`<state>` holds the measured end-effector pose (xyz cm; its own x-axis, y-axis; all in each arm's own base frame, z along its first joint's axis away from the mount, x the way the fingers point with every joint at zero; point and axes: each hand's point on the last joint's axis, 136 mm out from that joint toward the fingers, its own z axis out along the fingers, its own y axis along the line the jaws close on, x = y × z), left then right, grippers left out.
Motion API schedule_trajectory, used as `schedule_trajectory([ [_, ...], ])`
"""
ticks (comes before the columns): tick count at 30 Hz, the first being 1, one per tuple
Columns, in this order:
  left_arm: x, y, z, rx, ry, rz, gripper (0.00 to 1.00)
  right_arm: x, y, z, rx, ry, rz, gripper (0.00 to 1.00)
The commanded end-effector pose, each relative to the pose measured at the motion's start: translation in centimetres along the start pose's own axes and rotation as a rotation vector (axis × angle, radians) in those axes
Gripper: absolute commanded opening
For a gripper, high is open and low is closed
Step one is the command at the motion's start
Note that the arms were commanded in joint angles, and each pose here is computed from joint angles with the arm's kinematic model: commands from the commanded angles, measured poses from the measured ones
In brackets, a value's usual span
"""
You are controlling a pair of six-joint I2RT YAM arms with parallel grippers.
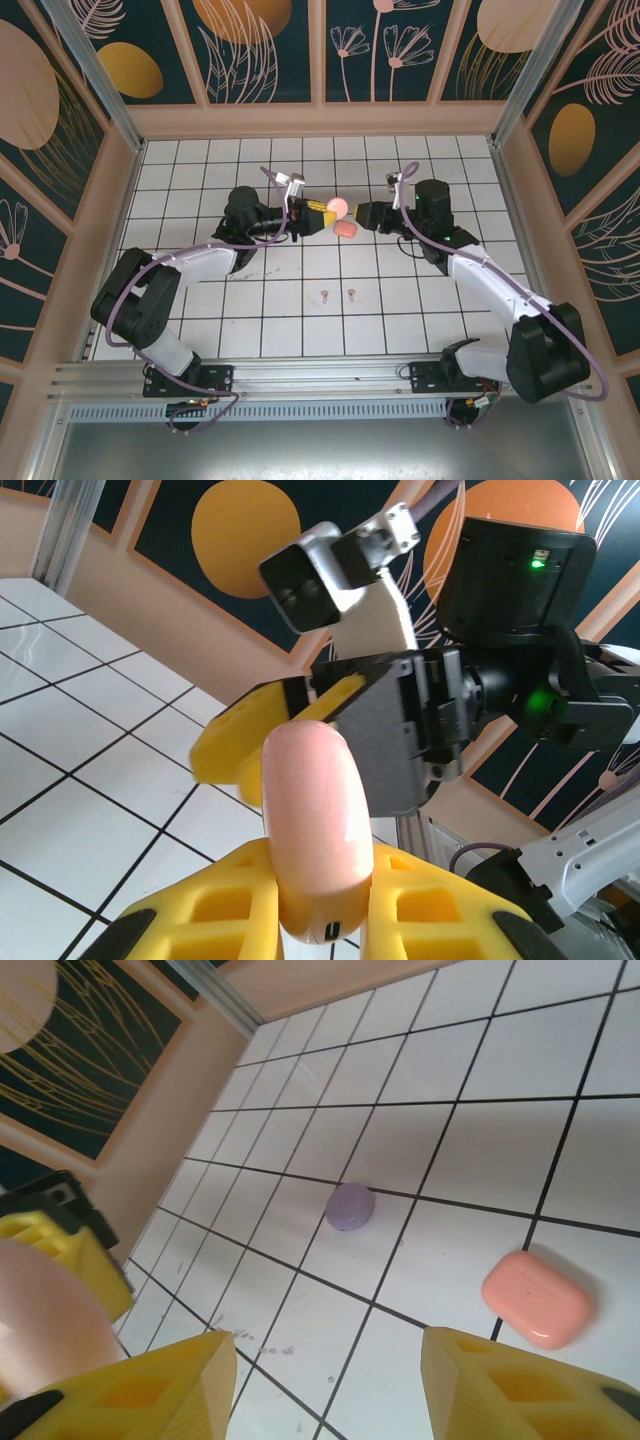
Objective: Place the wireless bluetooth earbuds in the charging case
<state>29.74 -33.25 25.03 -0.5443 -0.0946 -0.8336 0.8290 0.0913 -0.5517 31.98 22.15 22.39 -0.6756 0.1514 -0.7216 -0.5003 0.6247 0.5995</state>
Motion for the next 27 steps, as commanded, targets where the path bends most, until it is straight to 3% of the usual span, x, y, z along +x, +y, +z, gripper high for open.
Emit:
schedule_trajectory([
  [1, -0.7, -1.2, -0.3, 0.037, -0.018, 0.036, 0.00, -1.5, 3.3, -2.2, -0.108, -0.059, -0.053, 0.52],
  [7, -0.9, -1.3, -0.2, 0.044, -0.018, 0.040, 0.00, -3.0, 6.8, -3.0, -0.199, -0.086, -0.092, 0.56],
  [13, -1.2, -1.2, 0.0, 0.042, -0.016, 0.043, 0.00, -2.6, 8.0, -1.1, -0.212, -0.039, -0.118, 0.56],
  [27, -1.8, -2.6, -0.4, 0.068, -0.028, 0.059, 0.00, -1.6, 1.1, 1.5, -0.067, -0.019, -0.013, 0.48],
])
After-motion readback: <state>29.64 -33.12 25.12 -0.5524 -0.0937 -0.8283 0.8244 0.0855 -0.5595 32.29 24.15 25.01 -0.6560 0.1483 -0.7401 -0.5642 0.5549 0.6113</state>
